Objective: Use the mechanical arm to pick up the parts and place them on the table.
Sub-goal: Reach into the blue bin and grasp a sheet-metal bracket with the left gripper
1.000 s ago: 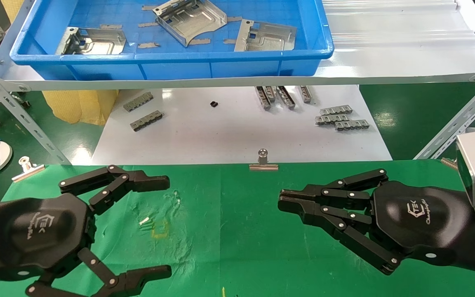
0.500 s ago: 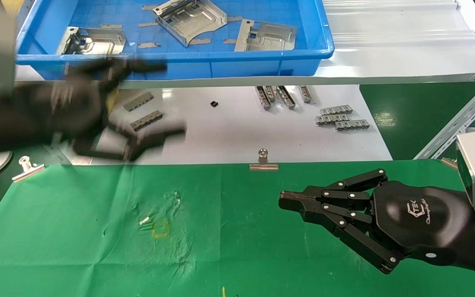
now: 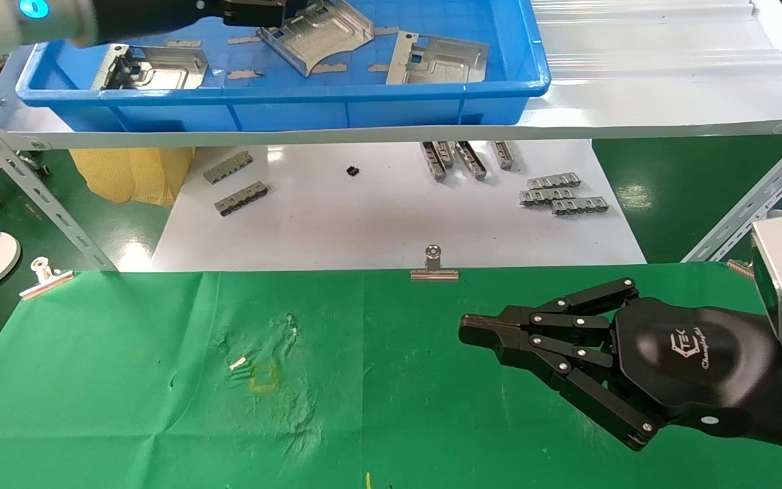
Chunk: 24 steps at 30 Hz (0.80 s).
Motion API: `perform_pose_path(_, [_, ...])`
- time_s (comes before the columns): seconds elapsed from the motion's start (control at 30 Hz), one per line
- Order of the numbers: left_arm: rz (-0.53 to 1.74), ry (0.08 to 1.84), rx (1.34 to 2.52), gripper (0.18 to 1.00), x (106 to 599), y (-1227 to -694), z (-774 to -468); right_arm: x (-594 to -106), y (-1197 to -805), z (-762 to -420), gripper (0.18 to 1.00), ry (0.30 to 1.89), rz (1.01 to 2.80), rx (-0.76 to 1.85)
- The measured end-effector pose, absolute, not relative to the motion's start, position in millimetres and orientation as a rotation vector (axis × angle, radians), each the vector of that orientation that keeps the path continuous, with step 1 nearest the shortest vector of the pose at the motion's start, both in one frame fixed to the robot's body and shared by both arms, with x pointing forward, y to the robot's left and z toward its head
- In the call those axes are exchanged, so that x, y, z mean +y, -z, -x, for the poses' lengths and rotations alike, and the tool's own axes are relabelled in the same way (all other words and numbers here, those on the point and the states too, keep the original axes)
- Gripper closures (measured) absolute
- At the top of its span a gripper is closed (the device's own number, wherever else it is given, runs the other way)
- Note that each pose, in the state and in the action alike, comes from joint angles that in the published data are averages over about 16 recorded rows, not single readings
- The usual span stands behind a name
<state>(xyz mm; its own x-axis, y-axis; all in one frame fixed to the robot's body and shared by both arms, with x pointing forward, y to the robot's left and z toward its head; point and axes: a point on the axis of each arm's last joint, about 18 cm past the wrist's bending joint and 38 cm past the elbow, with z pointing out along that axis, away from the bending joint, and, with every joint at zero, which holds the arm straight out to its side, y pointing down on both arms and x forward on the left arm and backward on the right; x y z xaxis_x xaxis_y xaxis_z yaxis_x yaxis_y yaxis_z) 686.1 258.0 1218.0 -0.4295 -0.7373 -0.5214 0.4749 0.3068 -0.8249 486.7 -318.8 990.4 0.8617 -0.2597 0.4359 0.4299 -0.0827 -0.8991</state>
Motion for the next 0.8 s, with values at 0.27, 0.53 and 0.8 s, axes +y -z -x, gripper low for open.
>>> perform_pose_path(0.27, [0.374, 1.282, 1.461, 0.186, 243, -1220, -712, -319, -990, -487, 0.988, 0.575, 1.552, -0.139])
perform_pose_path(0.53, [0.415, 1.261, 1.451, 0.211, 237, -1221, -718, -319, -990, -487, 0.988, 0.575, 1.552, -0.139])
perform_pose_path(0.8, [0.444, 1.278, 1.442, 0.288, 236, -1221, -720, -319, -990, -487, 0.988, 0.575, 1.552, -0.139])
